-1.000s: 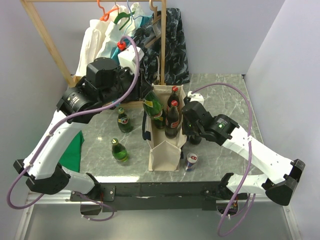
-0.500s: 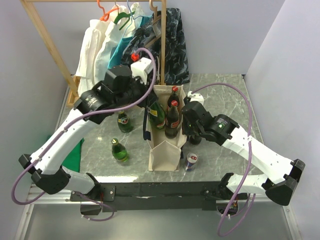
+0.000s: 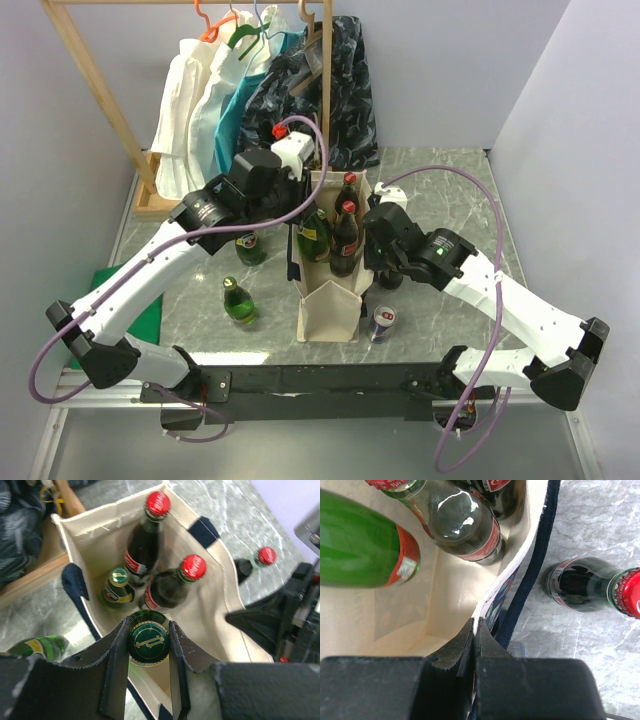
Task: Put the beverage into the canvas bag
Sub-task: Place the drink in the canvas bag.
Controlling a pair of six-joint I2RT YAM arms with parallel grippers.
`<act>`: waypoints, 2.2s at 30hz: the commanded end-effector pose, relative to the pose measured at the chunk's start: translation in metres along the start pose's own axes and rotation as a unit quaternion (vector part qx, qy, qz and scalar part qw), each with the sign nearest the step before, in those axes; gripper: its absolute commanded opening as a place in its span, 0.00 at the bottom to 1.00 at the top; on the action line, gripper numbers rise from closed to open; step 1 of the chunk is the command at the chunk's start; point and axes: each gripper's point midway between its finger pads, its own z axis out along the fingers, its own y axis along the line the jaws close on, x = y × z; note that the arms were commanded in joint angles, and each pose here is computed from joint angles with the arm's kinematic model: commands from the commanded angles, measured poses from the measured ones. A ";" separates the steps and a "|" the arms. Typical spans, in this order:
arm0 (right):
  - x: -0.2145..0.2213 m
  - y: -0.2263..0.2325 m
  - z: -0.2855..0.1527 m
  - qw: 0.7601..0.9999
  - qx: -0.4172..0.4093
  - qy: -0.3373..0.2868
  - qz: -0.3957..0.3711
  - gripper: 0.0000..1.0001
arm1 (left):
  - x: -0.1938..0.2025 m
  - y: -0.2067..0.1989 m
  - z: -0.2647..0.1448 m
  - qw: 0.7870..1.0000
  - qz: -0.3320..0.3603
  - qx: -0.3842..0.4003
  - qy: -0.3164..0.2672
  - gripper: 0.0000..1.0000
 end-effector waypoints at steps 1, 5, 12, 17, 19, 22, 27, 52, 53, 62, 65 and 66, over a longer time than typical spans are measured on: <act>-0.002 -0.001 0.001 1.000 0.008 -0.007 -0.002 0.00 | -0.078 -0.009 -0.035 0.987 -0.026 0.004 -0.156 0.01; -0.004 -0.002 0.001 1.000 0.009 -0.011 -0.001 0.00 | -0.080 -0.001 -0.034 0.985 -0.036 -0.019 -0.169 0.01; -0.004 -0.003 0.001 1.000 0.011 -0.012 -0.001 0.00 | -0.077 0.008 -0.027 0.983 -0.044 -0.045 -0.171 0.01; -0.004 -0.004 0.000 1.000 0.012 -0.013 -0.001 0.00 | -0.076 0.010 -0.024 0.983 -0.045 -0.055 -0.172 0.01; -0.004 -0.005 -0.001 1.000 0.015 -0.014 0.000 0.00 | -0.076 0.010 -0.022 0.983 -0.045 -0.055 -0.171 0.01; -0.004 -0.006 -0.002 1.000 0.015 -0.013 -0.003 0.00 | -0.073 0.006 -0.015 0.984 -0.042 -0.047 -0.167 0.01; -0.006 -0.007 -0.003 1.000 0.017 -0.016 -0.002 0.00 | -0.065 -0.002 -0.003 0.987 -0.032 -0.032 -0.157 0.01; -0.005 -0.009 -0.002 1.000 0.020 -0.017 -0.003 0.00 | -0.019 0.007 0.050 0.991 -0.020 -0.062 -0.117 0.01; -0.005 -0.008 -0.003 1.000 0.019 -0.017 -0.003 0.00 | -0.020 0.007 0.050 0.991 -0.020 -0.063 -0.118 0.01; -0.004 -0.008 -0.003 1.000 0.017 -0.018 0.000 0.00 | -0.008 0.008 0.061 0.992 -0.022 -0.061 -0.109 0.01; -0.003 -0.009 -0.003 1.000 0.018 -0.017 0.001 0.00 | -0.004 0.008 0.064 0.992 -0.025 -0.060 -0.106 0.01; -0.003 -0.009 -0.002 1.000 0.020 -0.016 0.000 0.00 | -0.004 0.008 0.066 0.992 -0.026 -0.058 -0.107 0.01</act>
